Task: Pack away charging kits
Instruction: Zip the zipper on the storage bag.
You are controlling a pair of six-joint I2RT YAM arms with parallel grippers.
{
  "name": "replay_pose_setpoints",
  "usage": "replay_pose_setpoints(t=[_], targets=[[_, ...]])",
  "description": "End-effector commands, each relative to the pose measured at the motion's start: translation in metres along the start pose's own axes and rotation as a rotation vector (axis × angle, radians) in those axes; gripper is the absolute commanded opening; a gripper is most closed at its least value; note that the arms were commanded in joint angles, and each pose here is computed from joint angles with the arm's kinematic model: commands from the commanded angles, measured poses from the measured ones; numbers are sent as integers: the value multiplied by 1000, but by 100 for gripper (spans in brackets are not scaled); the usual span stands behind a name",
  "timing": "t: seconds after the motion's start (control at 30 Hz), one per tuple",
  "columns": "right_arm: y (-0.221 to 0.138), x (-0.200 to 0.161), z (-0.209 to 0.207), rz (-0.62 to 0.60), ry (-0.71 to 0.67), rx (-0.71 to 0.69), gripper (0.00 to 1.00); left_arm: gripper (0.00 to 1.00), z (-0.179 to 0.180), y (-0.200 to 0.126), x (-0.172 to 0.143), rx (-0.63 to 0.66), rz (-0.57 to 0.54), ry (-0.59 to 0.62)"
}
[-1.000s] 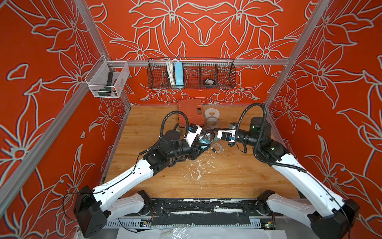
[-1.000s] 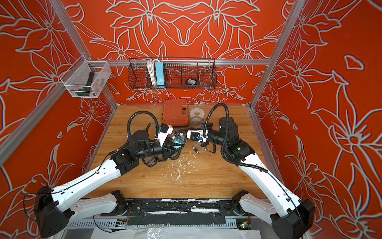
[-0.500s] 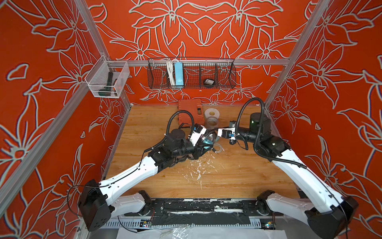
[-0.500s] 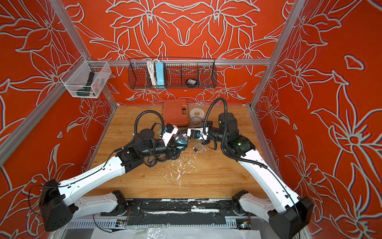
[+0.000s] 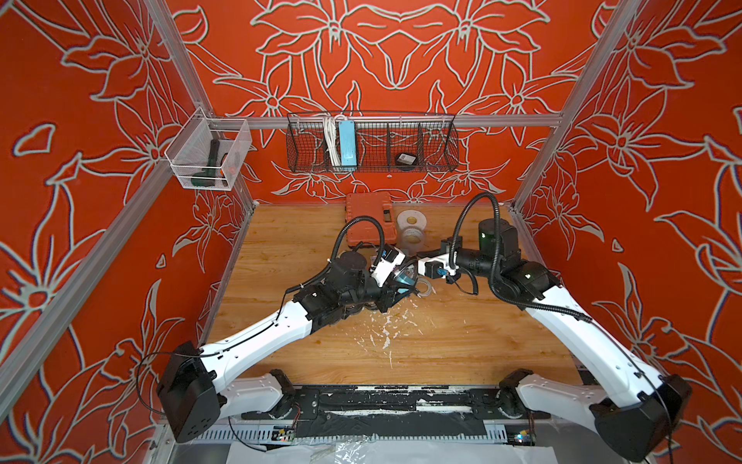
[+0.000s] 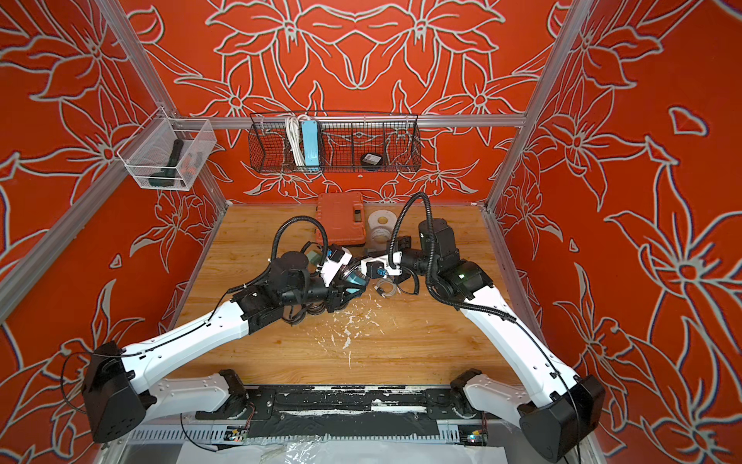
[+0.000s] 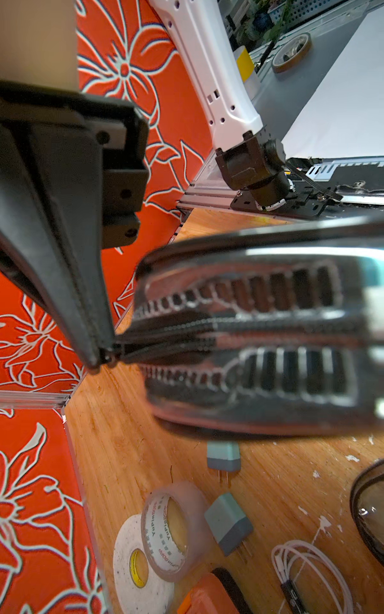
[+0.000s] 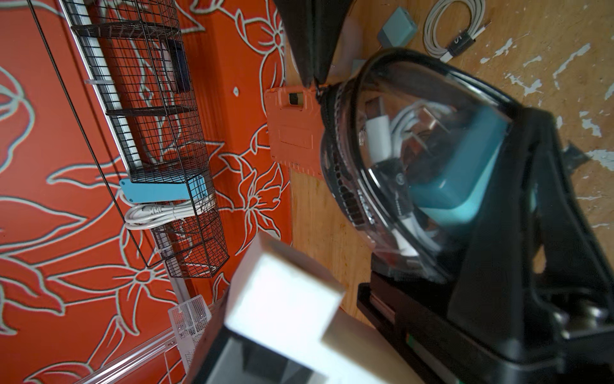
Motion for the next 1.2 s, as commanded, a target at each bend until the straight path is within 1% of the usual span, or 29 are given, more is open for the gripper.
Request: replay_pose_setpoints(t=[0.0, 0.07, 0.13, 0.2, 0.3, 0.33, 0.47, 0.6, 0.73, 0.77, 0.83, 0.9, 0.97, 1.03, 1.17], targets=[[-19, 24, -26, -89, -85, -145, 0, 0, -30, -4, -17, -143, 56, 33], [-27, 36, -23, -177, -58, -185, 0, 0, -33, -9, -4, -147, 9, 53], [-32, 45, -17, -239, -46, -186, 0, 0, -38, -13, 8, -160, -26, 74], [-35, 51, -14, -275, -42, -185, 0, 0, -43, -16, 17, -181, -49, 88], [-38, 56, -13, -293, -28, -190, 0, 0, -43, -18, 30, -170, -86, 99], [-40, 58, -15, -298, -20, -198, 0, 3, -45, -21, 34, -173, -106, 109], [-46, 70, -20, -355, 32, -228, 0, 21, -49, -34, 57, -158, -235, 151], [-47, 86, -15, -423, 59, -218, 0, 27, -56, -47, 85, -161, -362, 186], [-46, 98, -14, -454, 89, -237, 0, 41, -67, -66, 106, -192, -511, 230], [-45, 100, -16, -457, 104, -246, 0, 46, -70, -72, 109, -199, -550, 239], [-43, 103, -19, -464, 131, -253, 0, 54, -74, -84, 114, -197, -625, 249], [-41, 107, -22, -472, 147, -256, 0, 60, -74, -90, 116, -190, -670, 248], [-39, 110, -28, -478, 175, -281, 0, 67, -79, -107, 122, -189, -732, 257], [-39, 114, -36, -492, 210, -314, 0, 73, -78, -109, 120, -188, -748, 248], [-42, 126, -51, -544, 284, -370, 0, 80, -74, -109, 112, -182, -786, 219]])
Point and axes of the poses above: each gripper's point midway between its finger pads, its own y axis out along the fingers, its own z axis along the line the jaws close on, x = y × z, the point moved 3 cm from there along -y, back along the fingers, and after that the axes turned 5 degrees about y, right-handed, at the moved point
